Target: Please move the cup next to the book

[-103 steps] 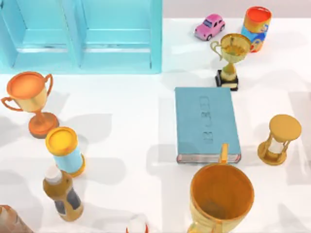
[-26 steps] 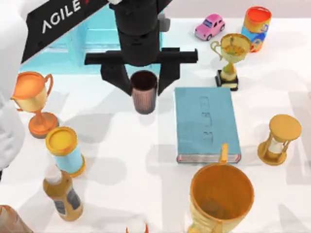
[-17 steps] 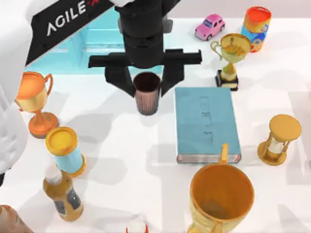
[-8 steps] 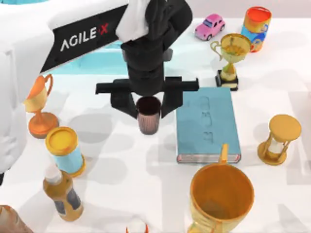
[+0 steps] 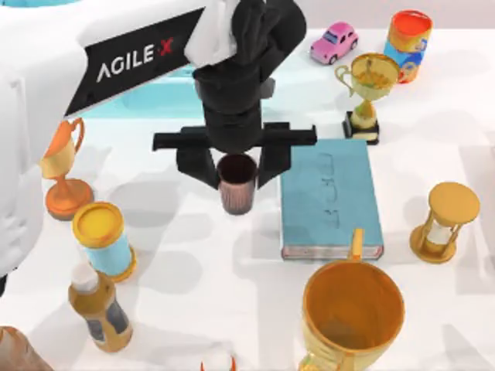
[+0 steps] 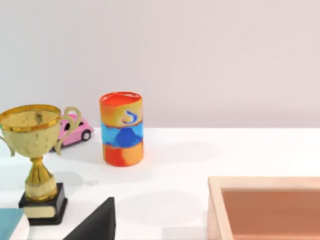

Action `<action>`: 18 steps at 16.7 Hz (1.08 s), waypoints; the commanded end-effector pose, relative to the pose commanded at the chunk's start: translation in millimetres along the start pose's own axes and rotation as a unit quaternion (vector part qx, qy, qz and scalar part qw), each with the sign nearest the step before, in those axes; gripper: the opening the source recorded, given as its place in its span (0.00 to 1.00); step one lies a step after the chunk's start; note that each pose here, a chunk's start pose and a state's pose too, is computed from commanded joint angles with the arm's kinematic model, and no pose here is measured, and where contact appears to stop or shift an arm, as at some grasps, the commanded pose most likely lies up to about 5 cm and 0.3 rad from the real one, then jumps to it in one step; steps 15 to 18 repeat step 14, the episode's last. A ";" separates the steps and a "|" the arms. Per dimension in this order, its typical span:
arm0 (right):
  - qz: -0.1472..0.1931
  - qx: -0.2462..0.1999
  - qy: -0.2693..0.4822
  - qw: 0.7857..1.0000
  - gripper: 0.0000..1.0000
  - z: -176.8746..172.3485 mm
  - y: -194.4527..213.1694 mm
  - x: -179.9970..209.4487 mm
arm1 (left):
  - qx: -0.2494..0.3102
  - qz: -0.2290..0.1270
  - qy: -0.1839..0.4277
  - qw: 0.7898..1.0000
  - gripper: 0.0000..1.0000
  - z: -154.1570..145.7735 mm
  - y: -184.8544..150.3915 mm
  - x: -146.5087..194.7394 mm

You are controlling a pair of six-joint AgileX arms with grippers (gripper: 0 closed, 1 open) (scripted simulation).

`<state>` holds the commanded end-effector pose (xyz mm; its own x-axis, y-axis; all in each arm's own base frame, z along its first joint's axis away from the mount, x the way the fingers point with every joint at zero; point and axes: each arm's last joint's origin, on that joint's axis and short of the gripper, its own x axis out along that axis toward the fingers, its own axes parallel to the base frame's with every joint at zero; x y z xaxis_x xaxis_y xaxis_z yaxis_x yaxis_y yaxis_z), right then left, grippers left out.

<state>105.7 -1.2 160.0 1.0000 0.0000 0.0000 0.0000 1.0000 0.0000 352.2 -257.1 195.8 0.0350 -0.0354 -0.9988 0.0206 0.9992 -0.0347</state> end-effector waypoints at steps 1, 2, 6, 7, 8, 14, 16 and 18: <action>0.000 0.000 0.000 1.000 1.00 0.0 0.0 0.0 | 0.000 0.000 0.000 1.000 0.45 0.0 0.0 0.0; 0.000 0.000 0.000 1.000 1.00 0.0 0.0 0.0 | 0.000 0.000 0.000 1.000 0.53 0.0 0.0 0.0; 0.000 0.000 0.000 1.000 1.00 0.0 0.0 0.0 | 0.000 0.000 0.000 1.000 0.83 0.0 0.0 0.0; 0.000 0.000 0.000 1.000 1.00 0.0 0.0 0.0 | 0.000 0.000 0.000 1.000 0.90 0.0 0.0 0.0; 0.000 0.000 0.000 1.000 1.00 0.0 0.0 0.0 | 0.000 0.000 0.000 1.000 0.98 0.0 0.0 0.0; 0.000 0.000 0.000 1.000 1.00 0.0 0.0 0.0 | 0.000 0.000 0.000 1.000 1.00 0.0 0.0 0.0; 0.000 0.000 0.000 1.000 1.00 0.0 0.0 0.0 | 0.000 0.000 0.000 1.000 1.00 0.0 0.0 0.0; 0.000 0.000 0.000 1.000 1.00 0.0 0.0 0.0 | 0.000 0.000 0.000 1.000 1.00 0.0 0.0 0.0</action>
